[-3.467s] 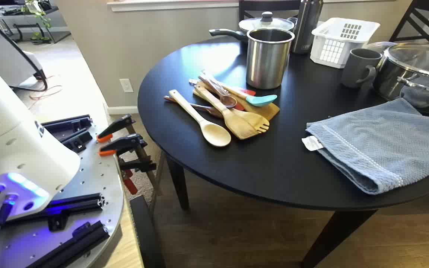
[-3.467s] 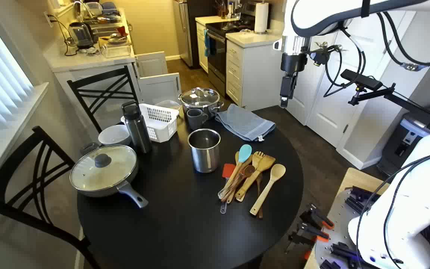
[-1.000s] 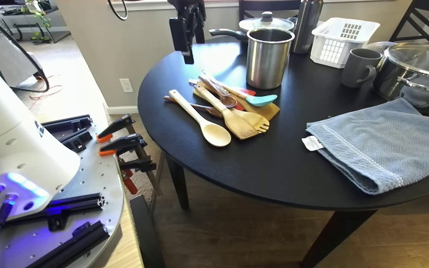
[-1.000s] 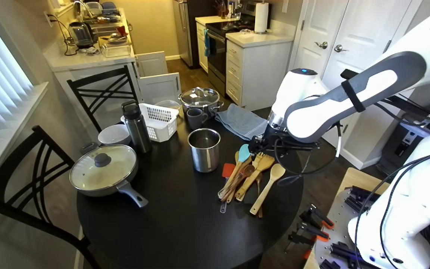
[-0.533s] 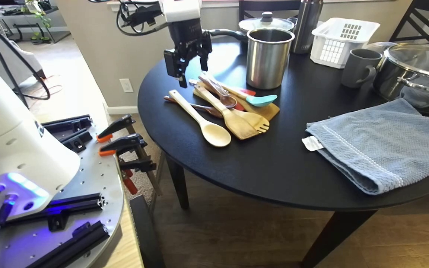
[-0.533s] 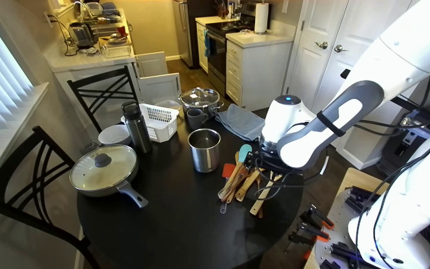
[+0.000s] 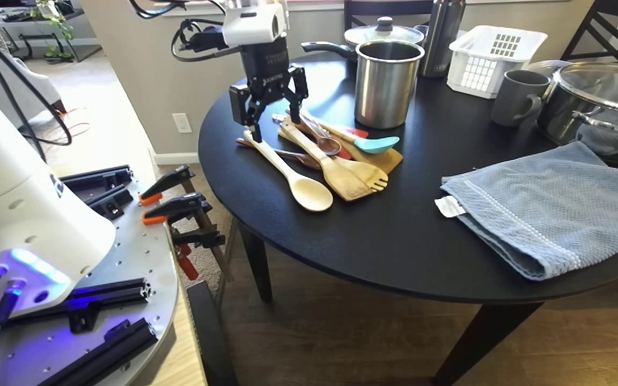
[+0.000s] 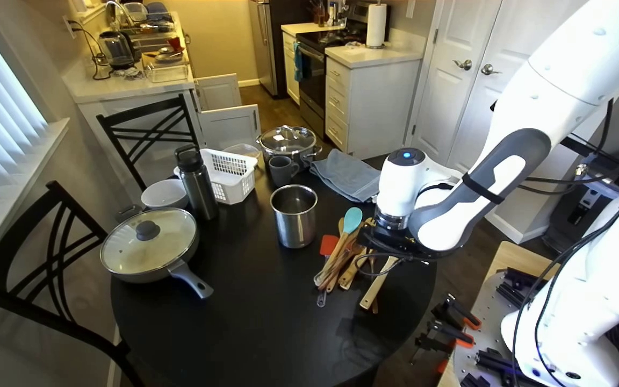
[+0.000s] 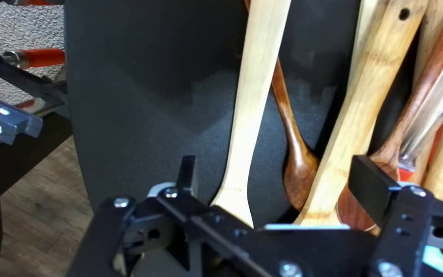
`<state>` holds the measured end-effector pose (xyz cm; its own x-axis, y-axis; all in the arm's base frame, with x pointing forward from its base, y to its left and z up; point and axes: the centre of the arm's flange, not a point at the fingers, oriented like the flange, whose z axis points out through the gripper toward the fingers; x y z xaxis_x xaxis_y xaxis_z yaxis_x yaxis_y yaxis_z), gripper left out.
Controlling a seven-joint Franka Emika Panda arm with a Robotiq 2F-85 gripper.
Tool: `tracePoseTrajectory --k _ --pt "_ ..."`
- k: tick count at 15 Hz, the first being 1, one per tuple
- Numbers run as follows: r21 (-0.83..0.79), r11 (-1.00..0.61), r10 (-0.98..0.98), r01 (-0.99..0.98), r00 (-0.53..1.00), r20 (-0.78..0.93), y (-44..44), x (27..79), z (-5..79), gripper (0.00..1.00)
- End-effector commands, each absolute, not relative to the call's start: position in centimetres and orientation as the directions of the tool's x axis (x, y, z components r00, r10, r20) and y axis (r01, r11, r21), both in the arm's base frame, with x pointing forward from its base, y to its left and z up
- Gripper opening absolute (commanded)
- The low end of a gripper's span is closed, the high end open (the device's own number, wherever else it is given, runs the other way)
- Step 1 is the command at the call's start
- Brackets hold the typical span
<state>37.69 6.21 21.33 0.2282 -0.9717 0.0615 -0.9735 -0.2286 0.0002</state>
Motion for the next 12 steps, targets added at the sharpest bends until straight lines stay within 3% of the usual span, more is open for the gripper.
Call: tracePoseTrajectory --k 1,12 --pt "0.028 -0.188 -0.978 -0.982 0.190 0.082 7.1 35.1 18.0 1.00" --pt "0.014 -0.124 -0.984 -0.992 0.124 0.130 5.2 33.4 13.0 1.00"
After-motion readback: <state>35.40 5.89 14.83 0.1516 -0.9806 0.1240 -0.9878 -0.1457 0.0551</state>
